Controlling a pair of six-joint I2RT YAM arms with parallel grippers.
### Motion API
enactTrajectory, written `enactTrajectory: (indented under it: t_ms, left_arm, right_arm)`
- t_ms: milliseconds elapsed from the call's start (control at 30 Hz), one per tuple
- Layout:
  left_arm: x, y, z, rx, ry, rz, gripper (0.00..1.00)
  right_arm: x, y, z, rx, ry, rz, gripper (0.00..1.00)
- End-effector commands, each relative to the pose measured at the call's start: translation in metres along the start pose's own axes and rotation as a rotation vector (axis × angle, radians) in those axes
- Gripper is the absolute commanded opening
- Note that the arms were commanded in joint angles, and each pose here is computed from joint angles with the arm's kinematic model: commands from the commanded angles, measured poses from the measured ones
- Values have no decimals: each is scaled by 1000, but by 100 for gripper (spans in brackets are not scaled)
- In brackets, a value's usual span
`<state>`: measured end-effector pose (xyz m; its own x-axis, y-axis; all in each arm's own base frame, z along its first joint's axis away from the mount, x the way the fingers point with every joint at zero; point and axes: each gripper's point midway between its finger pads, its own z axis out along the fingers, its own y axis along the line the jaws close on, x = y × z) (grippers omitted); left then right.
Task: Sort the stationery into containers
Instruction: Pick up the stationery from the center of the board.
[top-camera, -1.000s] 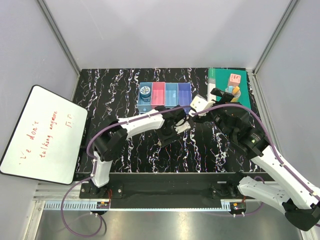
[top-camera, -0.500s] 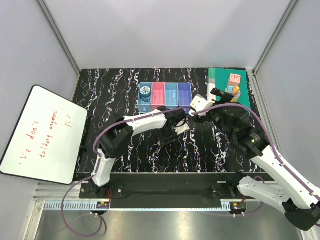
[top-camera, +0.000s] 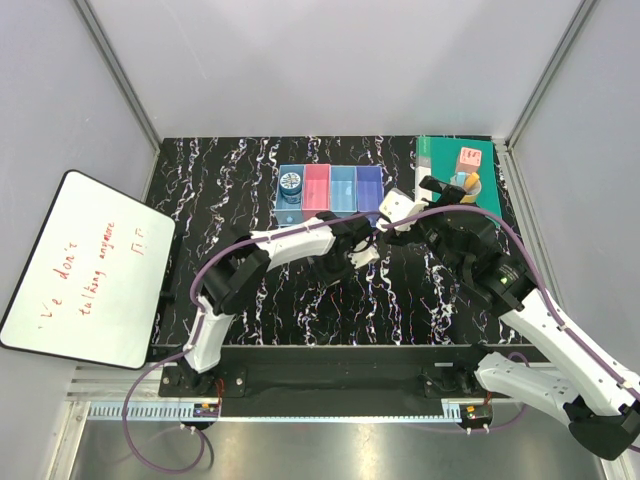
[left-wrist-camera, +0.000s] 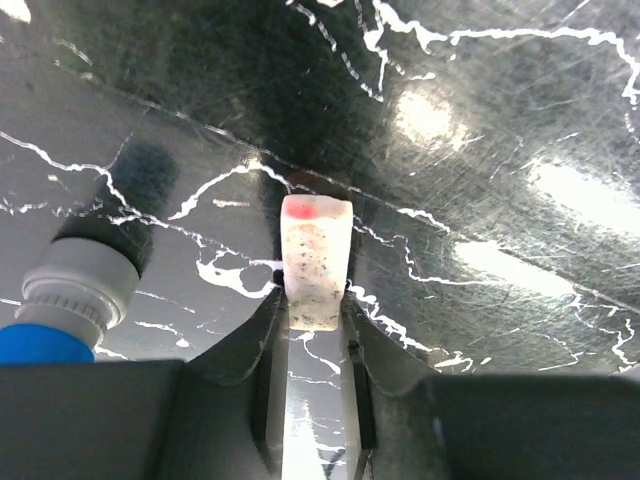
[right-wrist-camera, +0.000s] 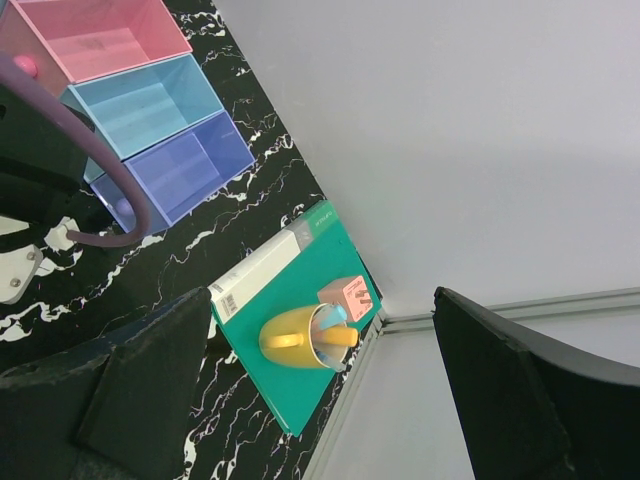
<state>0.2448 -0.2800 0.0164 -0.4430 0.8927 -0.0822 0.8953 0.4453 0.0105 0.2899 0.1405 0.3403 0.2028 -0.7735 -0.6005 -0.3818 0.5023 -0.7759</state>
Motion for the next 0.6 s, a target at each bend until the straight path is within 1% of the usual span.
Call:
enactTrajectory:
  t_ms: [0, 100, 267, 400, 567]
  left_arm:
    - [-19, -1, -6, 22, -64, 9, 13]
    - [-22, -3, -10, 32, -81, 16, 11]
    - [-31, -5, -28, 36, -134, 36, 8]
    - [-44, -5, -57, 18, -218, 61, 4]
    - [-60, 2, -94, -30, -316, 79, 3]
  right_arm:
    - [-16, -16, -5, 34, -47, 30, 100]
    - [-17, -18, -5, 39, -49, 30, 100]
    - [-17, -17, -5, 38, -48, 26, 100]
    - [-17, -19, -5, 42, -50, 24, 100]
    - [-17, -19, -4, 42, -47, 20, 100]
